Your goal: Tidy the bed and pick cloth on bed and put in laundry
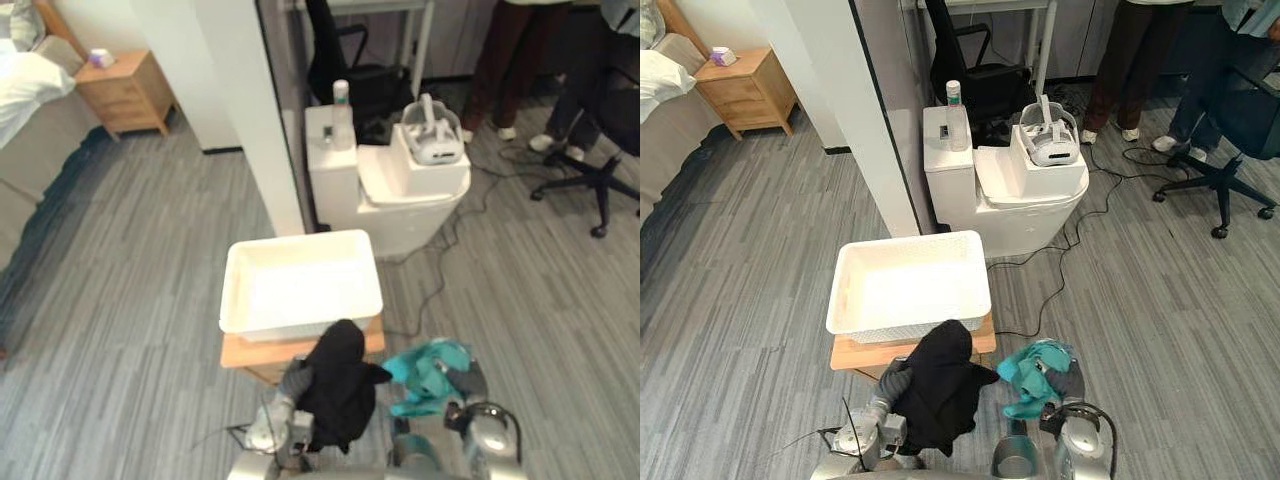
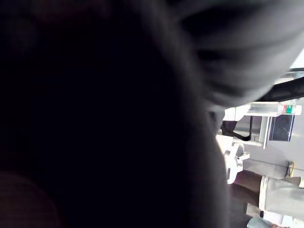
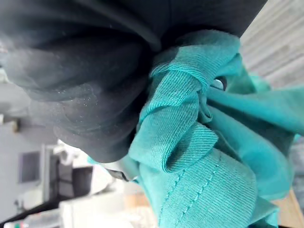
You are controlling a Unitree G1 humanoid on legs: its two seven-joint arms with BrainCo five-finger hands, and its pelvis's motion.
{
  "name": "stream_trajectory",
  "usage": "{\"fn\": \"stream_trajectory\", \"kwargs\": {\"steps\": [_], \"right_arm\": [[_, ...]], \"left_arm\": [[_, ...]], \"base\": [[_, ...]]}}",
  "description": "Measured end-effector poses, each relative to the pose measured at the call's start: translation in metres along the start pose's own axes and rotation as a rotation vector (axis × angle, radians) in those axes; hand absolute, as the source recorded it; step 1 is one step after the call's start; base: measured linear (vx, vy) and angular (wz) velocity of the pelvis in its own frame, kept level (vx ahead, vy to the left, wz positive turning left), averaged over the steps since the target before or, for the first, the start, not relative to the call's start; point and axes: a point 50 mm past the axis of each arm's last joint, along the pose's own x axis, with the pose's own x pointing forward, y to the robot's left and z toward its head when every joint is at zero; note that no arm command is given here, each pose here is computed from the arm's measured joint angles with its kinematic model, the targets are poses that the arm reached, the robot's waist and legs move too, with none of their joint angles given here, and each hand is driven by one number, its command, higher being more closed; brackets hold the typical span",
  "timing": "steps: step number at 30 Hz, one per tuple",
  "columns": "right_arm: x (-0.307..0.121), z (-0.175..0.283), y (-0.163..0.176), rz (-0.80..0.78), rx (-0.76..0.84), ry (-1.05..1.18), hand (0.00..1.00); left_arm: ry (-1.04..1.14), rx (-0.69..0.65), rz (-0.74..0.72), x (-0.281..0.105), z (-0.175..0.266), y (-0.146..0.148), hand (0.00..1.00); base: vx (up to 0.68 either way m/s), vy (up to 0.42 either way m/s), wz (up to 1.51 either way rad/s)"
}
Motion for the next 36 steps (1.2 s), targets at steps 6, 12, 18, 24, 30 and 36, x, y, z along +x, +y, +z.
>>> {"fn": "stream_trajectory", "kwargs": {"steps": [6,12,18,24,30,36], "right_arm": [[0.01,0.033,0.016,0.039,0.021,-0.132,1.0],[0.009,0.037,0.026,0.073,0.035,-0.152,1.0],[0.007,0.047,0.025,0.082,0.034,-0.197,1.0],[0.014,0.141,0.015,0.091,-0.055,-0.558,1.0],[0.016,0.212,0.042,0.245,-0.202,-0.804,1.0],[0.009,0.247,0.081,0.408,-0.279,-0.927,1.0]], "left_arm": [[-0.024,0.089,-0.059,-0.007,0.007,0.012,1.0],[-0.052,0.08,-0.091,-0.006,0.014,0.012,1.0],[-0.048,0.045,-0.09,-0.007,0.011,0.009,1.0],[-0.03,0.006,-0.051,-0.012,0.005,0.015,1.0],[-0.034,-0.023,-0.005,-0.013,0.005,0.022,1.0],[-0.03,-0.038,0.001,-0.013,0.004,0.023,1.0]], "base": [[0.08,0.186,-0.27],[0.0,0.002,-0.24],[-0.04,-0.039,0.12],[-0.05,-0.023,-0.03],[-0.06,-0.016,-0.14],[-0.07,0.014,-0.1]]}}
